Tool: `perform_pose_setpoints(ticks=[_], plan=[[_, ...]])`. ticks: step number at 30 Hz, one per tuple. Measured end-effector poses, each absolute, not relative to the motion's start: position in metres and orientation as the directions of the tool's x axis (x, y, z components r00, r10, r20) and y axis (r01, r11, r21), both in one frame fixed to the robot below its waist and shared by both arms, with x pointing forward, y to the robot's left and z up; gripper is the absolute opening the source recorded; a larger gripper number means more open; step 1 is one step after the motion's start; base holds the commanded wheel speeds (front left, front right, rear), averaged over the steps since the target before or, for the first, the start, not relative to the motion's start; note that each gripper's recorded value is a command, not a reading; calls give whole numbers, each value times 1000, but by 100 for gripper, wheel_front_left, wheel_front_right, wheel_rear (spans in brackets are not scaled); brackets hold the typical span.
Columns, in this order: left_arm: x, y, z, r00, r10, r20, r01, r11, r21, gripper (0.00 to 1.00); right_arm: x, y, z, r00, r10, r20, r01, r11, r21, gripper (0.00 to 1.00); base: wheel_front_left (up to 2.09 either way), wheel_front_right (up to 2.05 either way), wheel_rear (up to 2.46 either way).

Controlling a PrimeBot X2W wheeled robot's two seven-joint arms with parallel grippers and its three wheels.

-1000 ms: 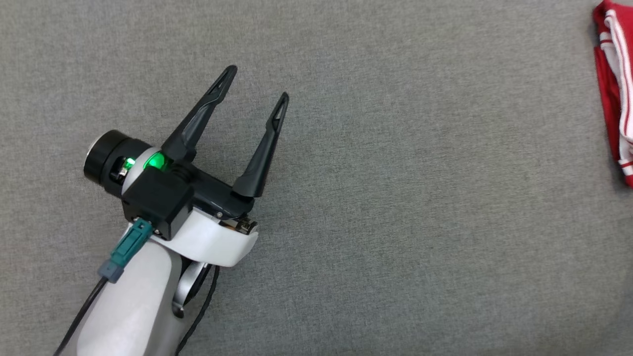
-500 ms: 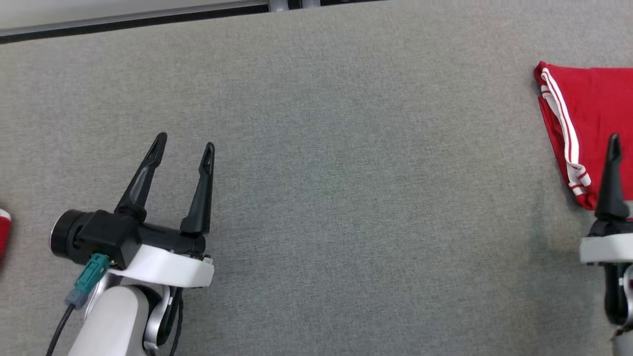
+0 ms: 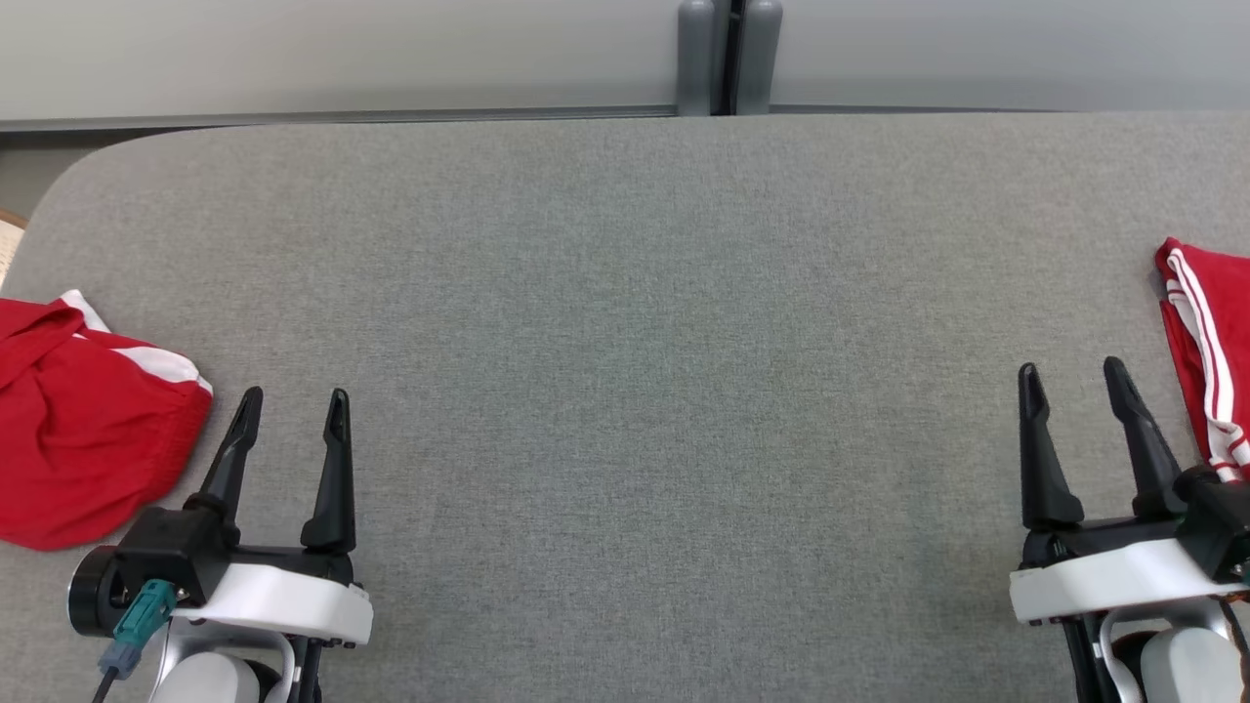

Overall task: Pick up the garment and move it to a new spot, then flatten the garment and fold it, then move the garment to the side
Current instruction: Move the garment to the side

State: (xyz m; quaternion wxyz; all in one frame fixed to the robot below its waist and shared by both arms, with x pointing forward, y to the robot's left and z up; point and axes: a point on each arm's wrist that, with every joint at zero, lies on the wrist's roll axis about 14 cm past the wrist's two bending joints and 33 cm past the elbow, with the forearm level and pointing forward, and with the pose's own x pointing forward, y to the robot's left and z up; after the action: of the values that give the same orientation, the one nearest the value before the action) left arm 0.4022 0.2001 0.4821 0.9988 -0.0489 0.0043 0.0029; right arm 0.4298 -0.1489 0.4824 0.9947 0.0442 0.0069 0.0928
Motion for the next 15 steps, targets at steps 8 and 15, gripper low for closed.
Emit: perform_pose_setpoints(ticks=[8, 15], plan=[[375, 209, 484, 999, 35, -11, -36, 994, -99, 100, 406, -131, 498, 974, 227, 6, -226, 968, 107, 100, 0, 0, 0], [357, 204, 485, 1000, 23, -16, -25, 994, -108, 100, 378, -139, 504, 978, 210, -6, -209, 974, 88, 100, 0, 0, 0]])
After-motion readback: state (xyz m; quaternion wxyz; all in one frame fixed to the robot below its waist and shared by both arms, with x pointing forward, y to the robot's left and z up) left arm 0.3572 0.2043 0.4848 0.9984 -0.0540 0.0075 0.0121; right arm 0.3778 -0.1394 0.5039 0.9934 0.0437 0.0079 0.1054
